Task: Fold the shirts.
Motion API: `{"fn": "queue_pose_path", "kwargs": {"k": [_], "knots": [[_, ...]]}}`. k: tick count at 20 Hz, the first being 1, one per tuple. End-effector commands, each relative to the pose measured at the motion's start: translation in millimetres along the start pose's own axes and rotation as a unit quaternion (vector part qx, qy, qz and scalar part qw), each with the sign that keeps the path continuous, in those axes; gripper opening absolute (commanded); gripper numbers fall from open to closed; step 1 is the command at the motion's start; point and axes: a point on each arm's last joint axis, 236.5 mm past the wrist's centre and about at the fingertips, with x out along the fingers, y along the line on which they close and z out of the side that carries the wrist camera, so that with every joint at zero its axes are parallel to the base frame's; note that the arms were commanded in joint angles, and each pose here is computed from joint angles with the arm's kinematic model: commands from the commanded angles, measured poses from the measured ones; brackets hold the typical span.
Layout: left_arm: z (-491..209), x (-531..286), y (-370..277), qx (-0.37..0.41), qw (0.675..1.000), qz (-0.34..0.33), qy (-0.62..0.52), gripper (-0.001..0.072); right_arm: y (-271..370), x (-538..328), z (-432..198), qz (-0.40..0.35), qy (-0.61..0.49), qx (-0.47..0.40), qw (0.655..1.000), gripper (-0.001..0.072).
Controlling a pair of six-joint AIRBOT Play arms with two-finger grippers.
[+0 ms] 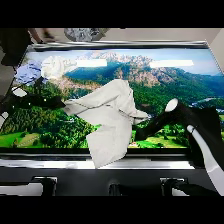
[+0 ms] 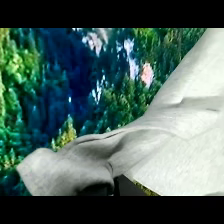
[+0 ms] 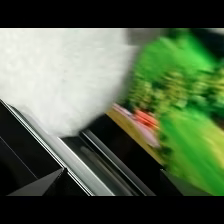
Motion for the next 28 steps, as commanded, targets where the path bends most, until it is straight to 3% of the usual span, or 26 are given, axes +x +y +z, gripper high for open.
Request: {"fn": "queue_pose_path", "kwargs": {"k": [1, 3, 4, 5, 6, 7, 9, 11, 13, 15, 16, 18, 19, 21, 25, 28], "knots": [[-6.9, 1.8, 4.4, 0.015, 1.000, 0.006, 0.012, 0.0038, 7.5, 48.7, 12.2, 0.006, -0.060, 0.031, 0.998, 0.0712], [-6.8, 1.7, 4.5, 0.017, 1.000, 0.006, 0.012, 0.0038, 7.8, 54.8, 35.2, -0.007, -0.101, 0.047, 0.994, 0.0706], [-6.8, 1.7, 4.5, 0.017, 1.000, 0.006, 0.012, 0.0038, 10.6, 57.5, 47.1, -0.006, -0.123, 0.054, 0.991, 0.0659], [-7.2, 1.6, 4.1, 0.016, 1.000, 0.005, 0.012, 0.0038, 15.3, 59.3, 56.4, 0.000, -0.139, 0.060, 0.988, 0.0526], [-7.8, 0.7, 3.2, 0.017, 1.000, 0.004, 0.014, 0.0039, 17.5, 58.2, 63.3, -0.001, -0.153, 0.057, 0.987, 0.0134], [-10.0, -1.8, 0.7, 0.018, 1.000, 0.000, 0.021, 0.0039, 18.9, 53.4, 67.2, -0.004, -0.159, 0.048, 0.986, 0.0049], [-6.3, -19.9, -12.2, 0.025, 0.999, -0.017, 0.027, 0.0038, 18.2, 20.0, 81.9, -0.047, -0.178, -0.025, 0.983, 0.0048], [28.7, -67.9, -38.4, 0.061, 0.997, -0.020, -0.043, 0.0038, 18.6, -58.1, 100.9, -0.133, -0.212, -0.112, 0.962, 0.0049], [83.2, -157.6, -76.9, 0.110, 0.975, -0.006, -0.191, 0.0037, 24.0, -194.7, 116.0, -0.274, -0.294, -0.174, 0.899, 0.0049], [115.0, -281.7, -126.6, 0.136, 0.922, 0.006, -0.362, 0.0038, 63.7, -373.5, 97.5, -0.432, -0.430, -0.183, 0.772, 0.0049], [113.5, -347.1, -153.4, 0.139, 0.886, 0.004, -0.442, 0.0038, 103.3, -457.1, 67.6, -0.490, -0.503, -0.179, 0.688, 0.0049], [82.5, -443.4, -200.4, 0.150, 0.819, -0.010, -0.553, 0.0038, 190.8, -554.3, -1.2, -0.543, -0.606, -0.192, 0.549, 0.0049], [61.5, -468.2, -218.8, 0.157, 0.801, -0.021, -0.577, 0.0038, 222.3, -571.5, -27.7, -0.547, -0.632, -0.200, 0.512, 0.0049], [23.0, -491.3, -248.5, 0.176, 0.785, -0.042, -0.593, 0.0038, 250.6, -572.1, -55.6, -0.525, -0.659, -0.199, 0.500, 0.0049], [-10.8, -520.2, -264.5, 0.200, 0.755, -0.030, -0.624, 0.0037, 236.0, -547.6, -58.7, -0.519, -0.627, -0.185, 0.550, 0.0049], [-8.8, -505.2, -254.3, 0.202, 0.774, -0.008, -0.600, 0.0038, 225.2, -545.3, -50.7, -0.523, -0.616, -0.180, 0.561, 0.0049]]}}
